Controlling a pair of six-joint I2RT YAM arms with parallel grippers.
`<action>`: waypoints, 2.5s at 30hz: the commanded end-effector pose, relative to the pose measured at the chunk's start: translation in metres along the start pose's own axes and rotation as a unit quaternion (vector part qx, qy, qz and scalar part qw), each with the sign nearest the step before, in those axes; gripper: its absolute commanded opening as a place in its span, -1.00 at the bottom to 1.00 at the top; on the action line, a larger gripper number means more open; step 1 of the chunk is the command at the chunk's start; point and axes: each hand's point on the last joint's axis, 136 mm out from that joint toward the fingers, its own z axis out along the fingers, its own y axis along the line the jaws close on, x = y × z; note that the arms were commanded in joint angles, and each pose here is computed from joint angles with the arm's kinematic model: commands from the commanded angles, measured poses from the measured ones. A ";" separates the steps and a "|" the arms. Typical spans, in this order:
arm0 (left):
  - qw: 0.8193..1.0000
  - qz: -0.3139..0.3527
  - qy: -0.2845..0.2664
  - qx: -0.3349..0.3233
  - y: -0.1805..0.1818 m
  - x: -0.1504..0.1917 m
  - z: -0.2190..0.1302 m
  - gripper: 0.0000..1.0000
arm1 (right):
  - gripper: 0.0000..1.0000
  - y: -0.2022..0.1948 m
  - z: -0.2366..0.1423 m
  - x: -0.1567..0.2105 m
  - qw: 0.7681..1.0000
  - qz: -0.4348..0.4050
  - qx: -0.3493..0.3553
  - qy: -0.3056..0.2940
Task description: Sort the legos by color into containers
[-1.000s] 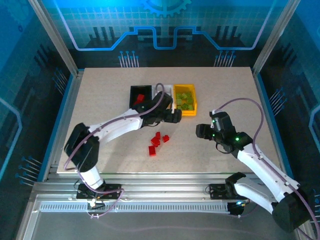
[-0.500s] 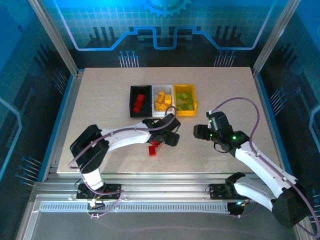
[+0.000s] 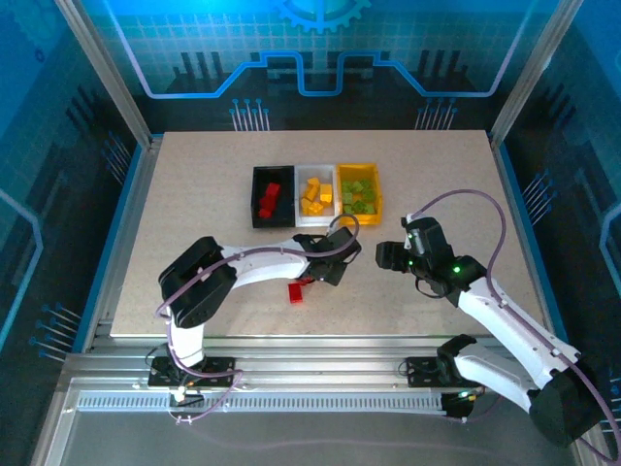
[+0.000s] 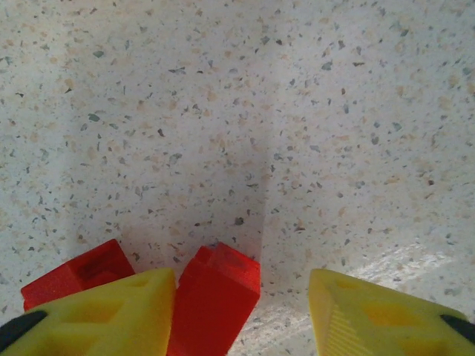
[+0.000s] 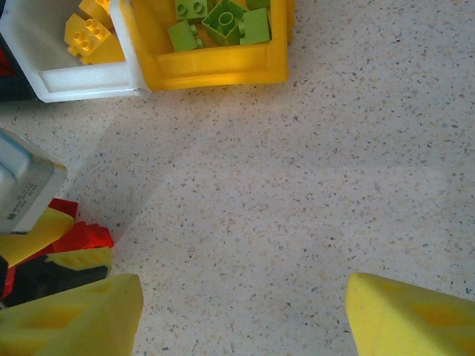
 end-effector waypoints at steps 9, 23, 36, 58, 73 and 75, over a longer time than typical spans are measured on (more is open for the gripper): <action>0.999 0.021 0.001 -0.038 0.006 0.012 0.010 -0.24 | 0.46 0.002 -0.006 -0.008 1.000 -0.003 0.005 -0.012; 0.999 0.019 0.008 -0.040 0.007 0.020 0.018 -0.40 | 0.46 0.001 -0.007 -0.008 1.000 -0.003 0.006 -0.012; 0.991 -0.104 -0.083 -0.019 0.066 -0.040 -0.052 -0.52 | 0.46 0.004 -0.008 -0.010 1.000 0.000 -0.001 -0.016; 0.955 -0.249 -0.107 -0.117 0.227 -0.143 -0.015 -0.34 | 0.46 0.002 -0.017 -0.012 1.000 -0.002 0.002 -0.022; 0.966 -0.228 -0.121 -0.012 0.155 -0.104 -0.063 0.74 | 0.48 0.006 -0.016 -0.013 1.000 0.002 -0.005 -0.021; 0.972 -0.210 -0.102 0.014 0.130 -0.085 -0.063 0.79 | 0.48 0.006 -0.014 -0.012 1.000 0.001 -0.007 -0.019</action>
